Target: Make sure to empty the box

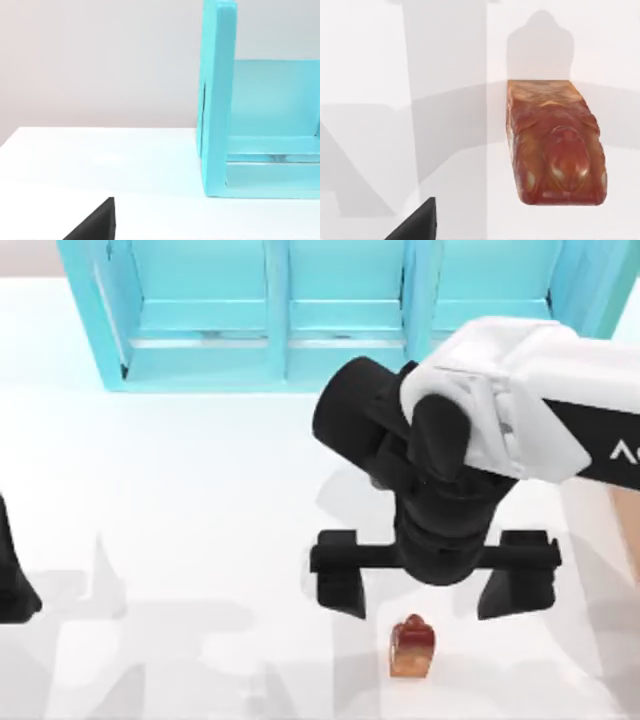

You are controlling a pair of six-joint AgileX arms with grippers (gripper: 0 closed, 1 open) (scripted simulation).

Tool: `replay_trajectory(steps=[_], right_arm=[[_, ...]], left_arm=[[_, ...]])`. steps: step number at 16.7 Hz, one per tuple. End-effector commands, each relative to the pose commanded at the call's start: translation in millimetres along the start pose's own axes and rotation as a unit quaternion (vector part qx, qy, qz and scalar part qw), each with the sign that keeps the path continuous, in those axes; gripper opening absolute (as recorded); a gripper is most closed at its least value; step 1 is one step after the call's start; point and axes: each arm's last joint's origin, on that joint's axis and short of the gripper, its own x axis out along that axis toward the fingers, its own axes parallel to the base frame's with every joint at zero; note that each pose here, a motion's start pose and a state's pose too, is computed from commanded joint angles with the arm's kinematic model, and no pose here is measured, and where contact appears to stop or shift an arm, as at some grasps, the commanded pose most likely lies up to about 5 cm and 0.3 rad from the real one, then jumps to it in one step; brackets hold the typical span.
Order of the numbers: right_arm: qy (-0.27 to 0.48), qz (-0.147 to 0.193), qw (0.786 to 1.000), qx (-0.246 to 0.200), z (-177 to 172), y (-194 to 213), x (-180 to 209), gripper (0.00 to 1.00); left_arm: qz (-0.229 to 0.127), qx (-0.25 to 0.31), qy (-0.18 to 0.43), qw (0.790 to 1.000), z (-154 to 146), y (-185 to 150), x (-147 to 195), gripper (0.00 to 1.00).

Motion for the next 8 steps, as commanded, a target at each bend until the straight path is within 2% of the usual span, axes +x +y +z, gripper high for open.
replay_trajectory(steps=[4,8], right_arm=[[0.009,-0.007,1.0,0.0,42,-24,-5,1.0],[0.021,-0.008,1.0,-0.002,106,-98,-13,1.0]], left_arm=[[0.0,0.0,0.0,1.0,0,0,0,1.0],[0.0,0.0,0.0,1.0,0,0,0,1.0]])
